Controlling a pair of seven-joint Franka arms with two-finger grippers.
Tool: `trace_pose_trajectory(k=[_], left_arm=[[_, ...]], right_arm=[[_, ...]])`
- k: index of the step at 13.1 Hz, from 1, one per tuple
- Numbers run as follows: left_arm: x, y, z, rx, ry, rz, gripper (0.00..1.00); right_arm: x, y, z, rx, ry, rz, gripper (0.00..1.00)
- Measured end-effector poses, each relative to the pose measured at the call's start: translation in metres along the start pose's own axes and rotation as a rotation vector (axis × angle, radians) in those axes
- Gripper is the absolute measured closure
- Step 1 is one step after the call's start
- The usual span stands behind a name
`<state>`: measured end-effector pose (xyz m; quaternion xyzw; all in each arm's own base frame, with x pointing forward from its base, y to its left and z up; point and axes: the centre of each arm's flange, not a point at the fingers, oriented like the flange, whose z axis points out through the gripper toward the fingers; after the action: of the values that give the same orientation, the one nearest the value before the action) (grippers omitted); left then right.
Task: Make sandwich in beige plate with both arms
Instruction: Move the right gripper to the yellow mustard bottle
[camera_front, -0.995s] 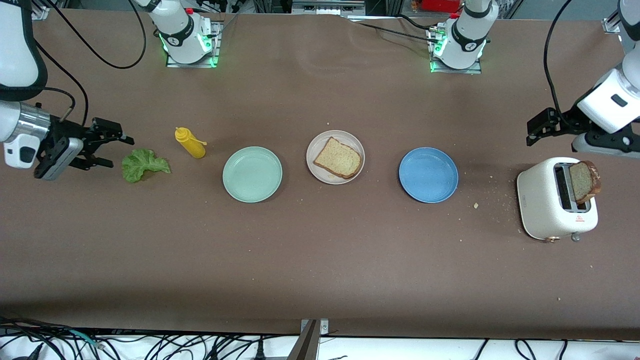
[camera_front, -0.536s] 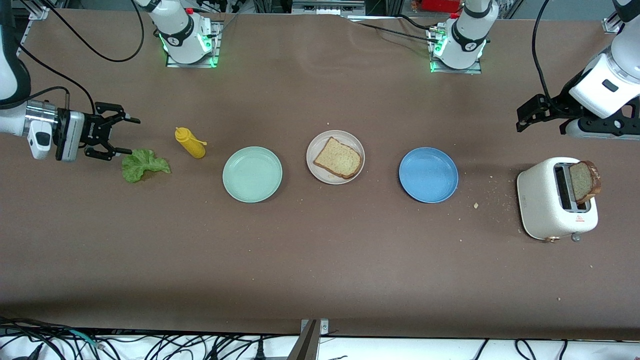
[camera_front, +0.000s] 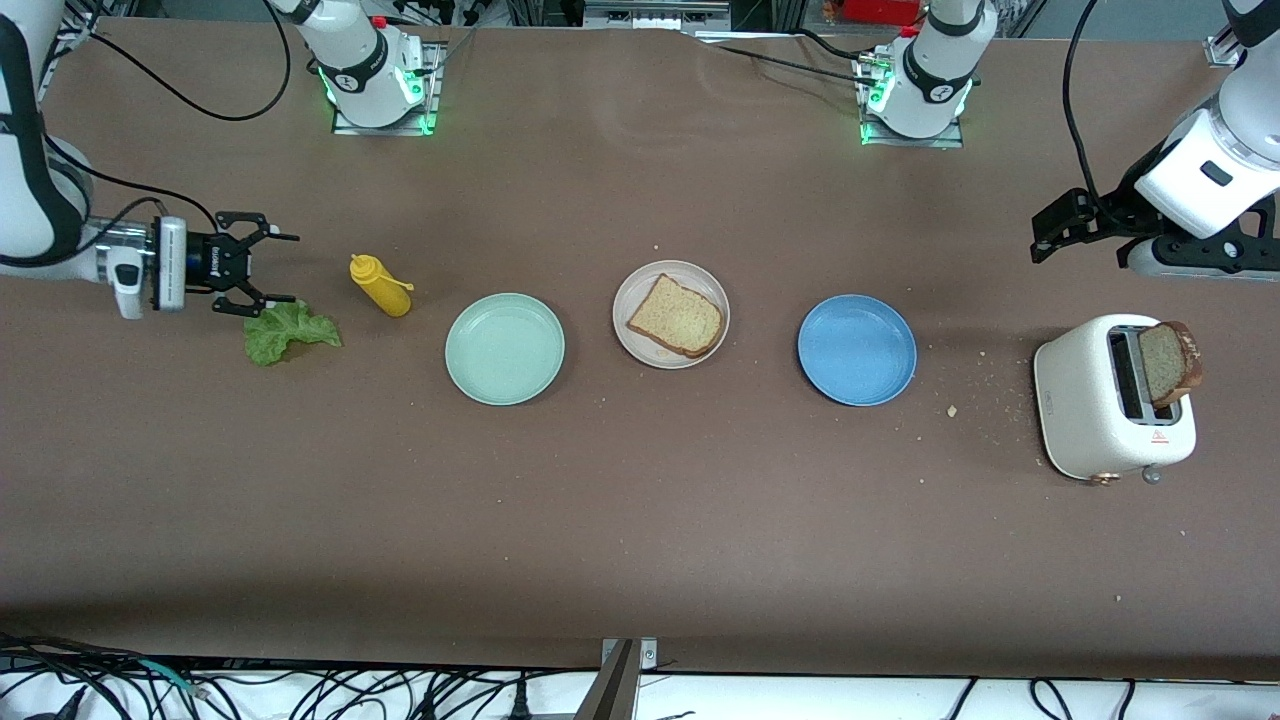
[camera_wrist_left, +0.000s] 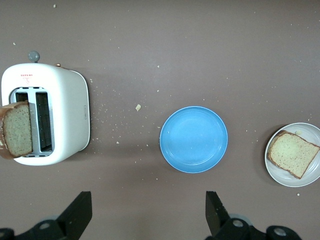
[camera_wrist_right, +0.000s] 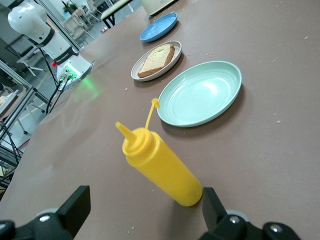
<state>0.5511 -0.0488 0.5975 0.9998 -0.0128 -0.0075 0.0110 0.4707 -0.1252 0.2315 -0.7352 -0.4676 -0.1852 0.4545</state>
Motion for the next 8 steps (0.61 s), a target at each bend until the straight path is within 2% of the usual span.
trace_pose_trajectory(k=[2,6,8], left_arm=[[0.000,0.000,0.000,0.000,0.000,0.000,0.00],[0.000,0.000,0.000,0.000,-0.004,0.000,0.00],[-0.001,-0.001,0.001,0.000,-0.008,-0.001,0.00]], right_arm=[[-0.013,0.005,0.012,0.011,0.025,0.004,0.00],[-0.024,0.013,0.038,0.003,0.116,-0.038,0.00],[-0.034,0.019,0.056,0.016,0.133,-0.048,0.00]])
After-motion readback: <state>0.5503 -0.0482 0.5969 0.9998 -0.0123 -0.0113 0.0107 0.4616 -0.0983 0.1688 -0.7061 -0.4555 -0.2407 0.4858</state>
